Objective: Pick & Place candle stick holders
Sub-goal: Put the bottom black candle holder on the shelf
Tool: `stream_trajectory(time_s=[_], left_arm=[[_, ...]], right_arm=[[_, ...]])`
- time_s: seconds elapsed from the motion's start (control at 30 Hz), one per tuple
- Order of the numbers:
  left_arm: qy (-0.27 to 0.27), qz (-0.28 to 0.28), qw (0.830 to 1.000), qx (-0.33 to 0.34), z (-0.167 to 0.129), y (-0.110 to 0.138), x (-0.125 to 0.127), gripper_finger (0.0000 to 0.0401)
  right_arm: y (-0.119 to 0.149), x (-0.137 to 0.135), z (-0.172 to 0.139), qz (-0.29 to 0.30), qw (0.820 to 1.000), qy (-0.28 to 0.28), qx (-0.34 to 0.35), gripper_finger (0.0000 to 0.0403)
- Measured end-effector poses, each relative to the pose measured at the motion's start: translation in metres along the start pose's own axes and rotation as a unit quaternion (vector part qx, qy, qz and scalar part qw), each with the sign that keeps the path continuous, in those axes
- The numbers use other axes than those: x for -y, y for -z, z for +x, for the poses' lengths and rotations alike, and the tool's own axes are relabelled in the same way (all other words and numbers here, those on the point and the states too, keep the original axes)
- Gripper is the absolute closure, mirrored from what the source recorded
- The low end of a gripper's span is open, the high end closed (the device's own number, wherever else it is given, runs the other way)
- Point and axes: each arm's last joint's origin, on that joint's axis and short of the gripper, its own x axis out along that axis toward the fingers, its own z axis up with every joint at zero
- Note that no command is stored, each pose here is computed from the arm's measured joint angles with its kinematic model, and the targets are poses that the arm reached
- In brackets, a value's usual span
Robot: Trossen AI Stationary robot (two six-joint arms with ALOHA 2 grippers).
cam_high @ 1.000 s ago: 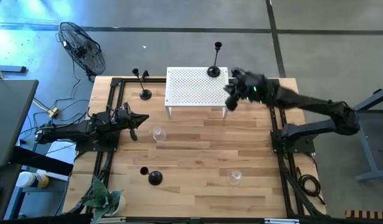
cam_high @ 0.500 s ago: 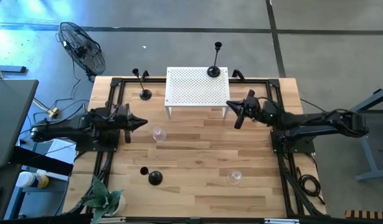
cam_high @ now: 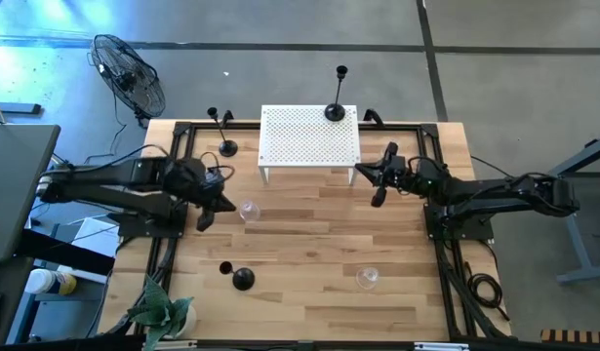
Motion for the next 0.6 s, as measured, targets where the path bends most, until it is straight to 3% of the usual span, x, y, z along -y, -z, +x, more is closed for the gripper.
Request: stream_trajectory(time_s=[0.17,0.33,0.6], left_arm=[[-0.011,-0.012,0.995,-0.099,-0.018,-0.026,0.025,0.0392],[-0.001,-0.015,0.990,-0.143,-0.028,-0.051,0.055,0.0357],[-0.029,-0.025,0.975,-0.219,-0.014,-0.069,0.102,0.0278]], right_arm=[[0.000,0.000,0.000,-0.003,1.000,-0.001,-0.001,0.0402],[0.000,0.000,0.000,-0.004,1.000,-0.001,0.000,0.0401],[0.000,0.000,0.000,-0.017,1.000,-0.002,-0.001,0.0401]])
